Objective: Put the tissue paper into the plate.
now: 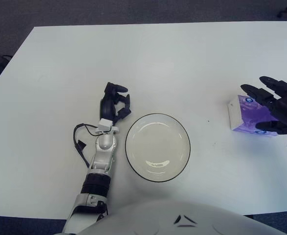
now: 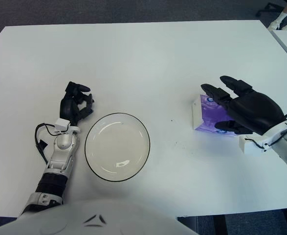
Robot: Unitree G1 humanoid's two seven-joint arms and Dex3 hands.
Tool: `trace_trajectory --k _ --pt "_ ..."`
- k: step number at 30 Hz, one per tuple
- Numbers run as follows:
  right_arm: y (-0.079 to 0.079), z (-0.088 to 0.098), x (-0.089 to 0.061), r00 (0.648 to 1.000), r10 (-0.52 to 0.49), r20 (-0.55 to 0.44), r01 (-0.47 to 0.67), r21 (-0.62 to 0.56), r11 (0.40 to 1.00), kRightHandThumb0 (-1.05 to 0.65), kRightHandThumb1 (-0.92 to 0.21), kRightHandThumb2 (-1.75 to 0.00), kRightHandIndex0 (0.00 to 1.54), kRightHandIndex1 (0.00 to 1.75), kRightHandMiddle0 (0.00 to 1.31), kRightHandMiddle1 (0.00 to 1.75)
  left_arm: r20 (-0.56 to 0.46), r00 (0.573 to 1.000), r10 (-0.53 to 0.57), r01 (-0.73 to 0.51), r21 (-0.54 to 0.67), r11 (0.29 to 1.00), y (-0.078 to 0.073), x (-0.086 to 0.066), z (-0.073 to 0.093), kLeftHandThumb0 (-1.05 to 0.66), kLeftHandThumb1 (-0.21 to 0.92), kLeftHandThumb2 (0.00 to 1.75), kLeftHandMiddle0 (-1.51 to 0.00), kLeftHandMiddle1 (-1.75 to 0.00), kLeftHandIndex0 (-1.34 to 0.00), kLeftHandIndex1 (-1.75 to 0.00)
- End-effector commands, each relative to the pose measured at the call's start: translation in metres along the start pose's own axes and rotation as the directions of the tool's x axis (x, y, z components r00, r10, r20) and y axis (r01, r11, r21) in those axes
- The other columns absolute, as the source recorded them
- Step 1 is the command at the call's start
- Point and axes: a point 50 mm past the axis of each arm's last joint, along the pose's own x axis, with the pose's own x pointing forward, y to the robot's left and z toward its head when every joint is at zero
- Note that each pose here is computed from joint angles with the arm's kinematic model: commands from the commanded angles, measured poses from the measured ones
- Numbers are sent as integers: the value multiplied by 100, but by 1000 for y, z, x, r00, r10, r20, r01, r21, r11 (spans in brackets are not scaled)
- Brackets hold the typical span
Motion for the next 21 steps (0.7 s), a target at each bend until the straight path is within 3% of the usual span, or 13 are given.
trace_trajectory --k 1,15,21 --pt "0 -2 1 1000 -8 -1 8 22 1000 -105 -91 -33 0 0 0 0 -274 962 24 -5 70 998 11 -43 -54 -38 68 86 -52 -175 -34 -175" --pt "1 -2 9 996 88 -13 -87 63 994 -105 -88 -28 0 0 0 0 -272 962 27 -8 69 998 12 -43 -54 -38 69 85 -53 -175 -33 -175" --pt "14 4 19 987 162 23 -164 95 982 -105 -85 -26 0 0 0 0 -269 963 30 -10 73 997 13 -43 -54 -38 69 84 -52 -175 -33 -175"
